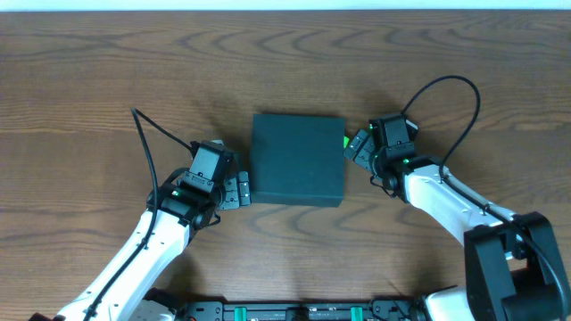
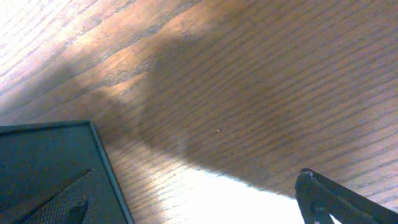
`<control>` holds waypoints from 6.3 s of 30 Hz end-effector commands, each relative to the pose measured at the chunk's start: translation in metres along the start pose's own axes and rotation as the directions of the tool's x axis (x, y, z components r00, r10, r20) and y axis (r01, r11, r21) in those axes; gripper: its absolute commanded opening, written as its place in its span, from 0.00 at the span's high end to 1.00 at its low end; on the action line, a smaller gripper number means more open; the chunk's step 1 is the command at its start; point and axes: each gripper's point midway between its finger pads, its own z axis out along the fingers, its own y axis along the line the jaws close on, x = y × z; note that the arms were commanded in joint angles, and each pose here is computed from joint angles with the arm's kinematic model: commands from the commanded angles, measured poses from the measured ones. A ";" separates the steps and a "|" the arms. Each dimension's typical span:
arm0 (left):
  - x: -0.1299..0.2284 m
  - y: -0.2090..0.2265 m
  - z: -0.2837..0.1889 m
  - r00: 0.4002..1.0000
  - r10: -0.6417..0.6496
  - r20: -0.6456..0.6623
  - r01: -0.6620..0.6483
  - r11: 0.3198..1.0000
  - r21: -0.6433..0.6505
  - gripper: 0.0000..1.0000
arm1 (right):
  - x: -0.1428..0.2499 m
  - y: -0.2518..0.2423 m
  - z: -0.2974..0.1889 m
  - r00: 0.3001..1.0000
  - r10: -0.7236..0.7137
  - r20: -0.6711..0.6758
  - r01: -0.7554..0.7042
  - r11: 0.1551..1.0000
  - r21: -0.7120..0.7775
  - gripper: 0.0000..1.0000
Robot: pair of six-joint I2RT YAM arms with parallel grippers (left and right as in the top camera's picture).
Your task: Pack container
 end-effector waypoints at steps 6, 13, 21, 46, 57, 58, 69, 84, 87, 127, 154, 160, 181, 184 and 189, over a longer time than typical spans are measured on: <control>-0.002 -0.014 -0.006 1.000 -0.004 -0.008 0.004 0.998 0.066 0.05 | -0.001 0.012 -0.003 1.000 -0.018 0.003 0.018 0.999 -0.041 0.01; 0.000 -0.017 -0.007 1.000 -0.019 -0.019 0.021 0.996 0.088 0.05 | -0.004 0.016 -0.003 1.000 -0.015 0.019 0.016 0.998 -0.058 0.01; -0.014 0.000 -0.010 0.998 -0.013 0.058 0.014 1.000 -0.012 0.05 | -0.022 0.002 -0.017 0.997 0.018 0.070 -0.016 1.000 -0.018 0.01; -0.013 -0.016 -0.180 0.895 0.265 0.359 -0.343 0.923 0.173 0.05 | -0.029 -0.027 -0.288 0.830 -0.182 0.527 0.350 0.906 -0.239 0.01; 0.029 0.007 -0.212 0.867 0.232 0.441 -0.348 0.915 0.203 0.05 | 0.020 -0.069 -0.341 0.754 -0.276 0.597 0.487 0.843 -0.226 0.01; 0.027 0.010 -0.212 0.869 0.219 0.443 -0.331 0.924 0.192 0.05 | 0.020 -0.065 -0.344 0.751 -0.271 0.602 0.496 0.833 -0.244 0.01; 0.029 0.025 -0.206 0.883 0.218 0.416 -0.292 0.948 0.124 0.05 | 0.031 -0.071 -0.334 0.787 -0.288 0.545 0.480 0.841 -0.249 0.01; 0.029 0.025 -0.206 0.883 0.218 0.416 -0.292 0.948 0.124 0.05 | 0.054 -0.092 -0.314 0.838 -0.341 0.425 0.460 0.862 -0.215 0.01; 0.030 0.025 -0.206 0.883 0.218 0.415 -0.292 0.948 0.124 0.05 | 0.042 -0.087 -0.323 0.802 -0.331 0.498 0.478 0.855 -0.201 0.01; 0.029 0.025 -0.206 0.883 0.218 0.416 -0.292 0.948 0.124 0.05 | 0.083 -0.127 -0.164 0.659 -0.685 0.309 0.716 0.698 0.020 0.01; 0.043 0.035 -0.198 0.901 0.244 0.359 -0.295 0.951 0.094 0.05 | 0.083 -0.127 -0.164 0.660 -0.685 0.310 0.715 0.698 0.020 0.01; 0.055 0.057 -0.162 0.909 0.217 0.355 -0.238 0.971 0.017 0.05 | 0.083 -0.127 -0.164 0.660 -0.685 0.310 0.715 0.698 0.020 0.01; 0.074 0.083 -0.102 0.904 0.129 0.408 -0.129 0.991 -0.028 0.05 | 0.083 -0.127 -0.164 0.659 -0.685 0.310 0.716 0.698 0.020 0.01; 0.074 0.084 -0.099 0.902 0.157 0.402 -0.154 0.987 -0.040 0.05 | 0.083 -0.127 -0.164 0.659 -0.685 0.310 0.716 0.698 0.020 0.01; 0.081 0.085 -0.086 0.905 0.219 0.366 -0.210 0.976 -0.064 0.05 | 0.083 -0.127 -0.164 0.660 -0.685 0.310 0.715 0.698 0.020 0.01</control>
